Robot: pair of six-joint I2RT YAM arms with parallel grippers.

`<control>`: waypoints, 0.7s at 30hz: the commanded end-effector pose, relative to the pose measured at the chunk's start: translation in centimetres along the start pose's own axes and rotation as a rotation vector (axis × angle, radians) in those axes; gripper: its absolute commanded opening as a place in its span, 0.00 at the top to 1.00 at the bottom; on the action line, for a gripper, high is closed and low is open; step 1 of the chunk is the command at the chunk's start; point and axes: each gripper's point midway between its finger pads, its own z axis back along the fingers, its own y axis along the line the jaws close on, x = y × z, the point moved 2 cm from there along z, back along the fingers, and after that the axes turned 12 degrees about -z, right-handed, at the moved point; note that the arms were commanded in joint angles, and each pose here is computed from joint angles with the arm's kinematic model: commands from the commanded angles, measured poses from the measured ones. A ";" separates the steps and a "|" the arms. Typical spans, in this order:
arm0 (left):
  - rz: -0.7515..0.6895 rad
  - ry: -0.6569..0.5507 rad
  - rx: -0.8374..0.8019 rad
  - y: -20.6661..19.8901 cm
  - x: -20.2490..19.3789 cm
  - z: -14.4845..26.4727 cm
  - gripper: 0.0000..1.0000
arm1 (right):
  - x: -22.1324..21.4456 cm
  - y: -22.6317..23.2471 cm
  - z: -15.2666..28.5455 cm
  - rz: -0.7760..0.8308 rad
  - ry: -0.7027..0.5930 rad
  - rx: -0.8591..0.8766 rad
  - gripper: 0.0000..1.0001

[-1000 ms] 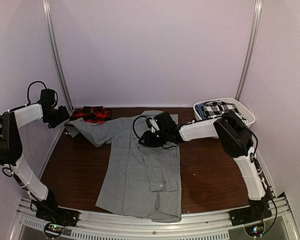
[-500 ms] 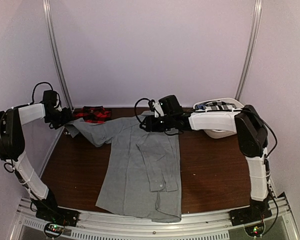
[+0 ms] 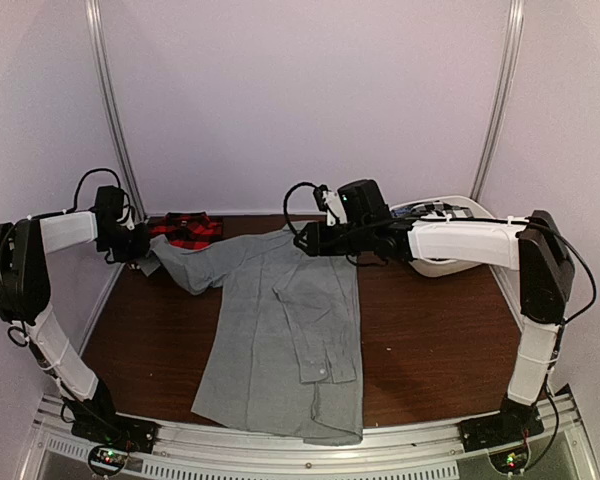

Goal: Fold and stack the long sleeve shirts
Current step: Pick up the sleeve from the corner of the board, then place the sleeve of the 1/3-folded shirt.

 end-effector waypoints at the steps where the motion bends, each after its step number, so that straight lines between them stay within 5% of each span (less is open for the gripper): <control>1: -0.056 -0.039 -0.106 -4.9 0.5 2.5 1.00 | -0.1 0.2 1.6 0.011 -0.024 -0.015 0.52; 14: -0.146 -0.033 -0.553 -23.9 -2.6 8.4 1.00 | -2.0 -0.7 2.5 -0.001 -0.030 -0.028 0.52; 21: -0.106 0.074 -0.762 -32.5 -6.3 7.1 1.00 | -2.7 -1.6 3.0 -0.019 -0.048 -0.054 0.52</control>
